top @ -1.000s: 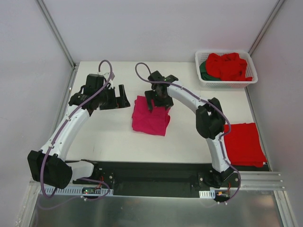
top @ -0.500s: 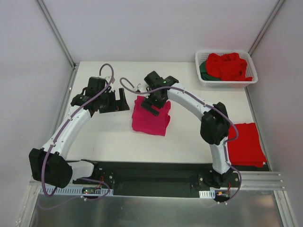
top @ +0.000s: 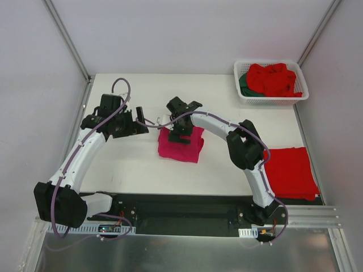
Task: Fold and stack the t-shirts
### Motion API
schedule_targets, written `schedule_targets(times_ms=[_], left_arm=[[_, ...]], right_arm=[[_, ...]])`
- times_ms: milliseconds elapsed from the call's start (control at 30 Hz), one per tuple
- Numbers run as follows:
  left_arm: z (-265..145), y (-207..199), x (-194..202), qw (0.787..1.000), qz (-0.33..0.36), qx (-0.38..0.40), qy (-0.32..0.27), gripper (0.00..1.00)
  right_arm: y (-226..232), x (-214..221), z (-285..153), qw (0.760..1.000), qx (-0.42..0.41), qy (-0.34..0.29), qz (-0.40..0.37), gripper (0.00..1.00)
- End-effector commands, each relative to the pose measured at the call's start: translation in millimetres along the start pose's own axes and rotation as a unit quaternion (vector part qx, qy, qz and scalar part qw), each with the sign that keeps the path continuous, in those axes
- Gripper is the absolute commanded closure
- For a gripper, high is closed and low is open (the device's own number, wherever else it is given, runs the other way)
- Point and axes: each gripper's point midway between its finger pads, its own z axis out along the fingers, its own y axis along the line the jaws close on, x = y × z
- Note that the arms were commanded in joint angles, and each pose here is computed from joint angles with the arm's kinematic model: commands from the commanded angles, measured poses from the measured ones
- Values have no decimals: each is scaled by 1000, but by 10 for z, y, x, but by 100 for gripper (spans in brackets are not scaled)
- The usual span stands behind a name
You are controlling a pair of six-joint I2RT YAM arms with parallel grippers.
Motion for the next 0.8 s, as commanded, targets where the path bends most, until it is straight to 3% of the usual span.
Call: schedule_targets(times_ms=[0, 200, 433, 767], left_arm=[[-106, 283, 65, 999, -31, -36, -5, 1], [-139, 512, 112, 996, -62, -56, -6, 1], [-236, 742, 127, 992, -92, -86, -24, 1], [-306, 757, 105, 990, -94, -92, -41, 1]], right_arm=[[-89, -252, -6, 999, 1, -42, -24, 4], [-87, -366, -73, 998, -4, -63, -23, 4], [35, -300, 148, 998, -33, -47, -19, 4], [106, -157, 360, 998, -60, -18, -3, 4]])
